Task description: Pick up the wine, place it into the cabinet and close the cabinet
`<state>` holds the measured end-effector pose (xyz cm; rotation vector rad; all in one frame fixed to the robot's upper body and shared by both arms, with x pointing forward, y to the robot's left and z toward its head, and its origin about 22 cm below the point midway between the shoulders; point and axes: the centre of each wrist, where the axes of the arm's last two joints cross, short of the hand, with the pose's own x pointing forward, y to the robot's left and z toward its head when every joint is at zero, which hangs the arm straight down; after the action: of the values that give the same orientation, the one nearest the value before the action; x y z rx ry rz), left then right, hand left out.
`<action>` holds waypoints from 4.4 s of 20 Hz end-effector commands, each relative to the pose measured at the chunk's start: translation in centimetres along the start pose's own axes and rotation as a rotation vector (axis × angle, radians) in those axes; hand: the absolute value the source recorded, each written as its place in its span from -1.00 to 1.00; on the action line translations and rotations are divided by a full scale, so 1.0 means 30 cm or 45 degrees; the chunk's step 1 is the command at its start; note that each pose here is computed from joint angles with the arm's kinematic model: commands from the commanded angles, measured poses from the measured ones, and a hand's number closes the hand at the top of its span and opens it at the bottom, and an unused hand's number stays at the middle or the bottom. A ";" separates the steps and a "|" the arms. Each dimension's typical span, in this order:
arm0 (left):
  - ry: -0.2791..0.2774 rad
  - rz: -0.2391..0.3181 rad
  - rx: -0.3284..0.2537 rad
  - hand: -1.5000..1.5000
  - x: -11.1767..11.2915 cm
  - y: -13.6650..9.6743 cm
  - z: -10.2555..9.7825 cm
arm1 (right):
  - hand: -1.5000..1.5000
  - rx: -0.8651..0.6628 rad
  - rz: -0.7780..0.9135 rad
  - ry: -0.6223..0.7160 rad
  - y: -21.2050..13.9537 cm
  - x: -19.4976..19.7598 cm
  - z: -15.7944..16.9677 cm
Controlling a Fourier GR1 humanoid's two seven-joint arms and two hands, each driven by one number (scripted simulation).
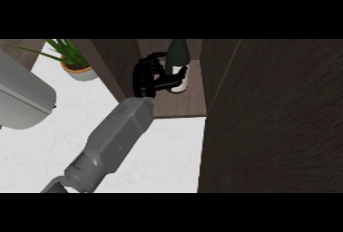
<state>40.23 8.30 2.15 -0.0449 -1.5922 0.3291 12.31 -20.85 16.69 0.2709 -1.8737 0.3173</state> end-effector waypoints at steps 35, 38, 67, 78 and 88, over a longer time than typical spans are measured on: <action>-0.242 -0.487 0.102 -1.00 0.102 0.096 -0.152 | -1.00 0.073 -0.098 -0.079 0.021 0.089 0.066; -0.253 -0.460 0.038 -1.00 0.061 0.086 -0.123 | -1.00 0.060 -0.072 -0.057 0.028 0.144 0.118; -0.325 -0.039 -0.280 -1.00 0.042 0.059 0.180 | -1.00 -0.013 -0.064 -0.074 0.030 0.145 0.102; -0.320 0.033 -0.328 -1.00 0.071 0.117 0.460 | -1.00 0.020 -0.064 -0.072 0.037 0.157 0.086; -0.346 0.035 -0.277 -1.00 0.077 0.256 0.641 | 1.00 0.435 0.022 0.096 0.075 0.119 0.075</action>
<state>21.77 11.71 2.36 -0.2253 -1.8929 0.1803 11.75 -19.34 16.82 0.3403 -1.7628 0.4925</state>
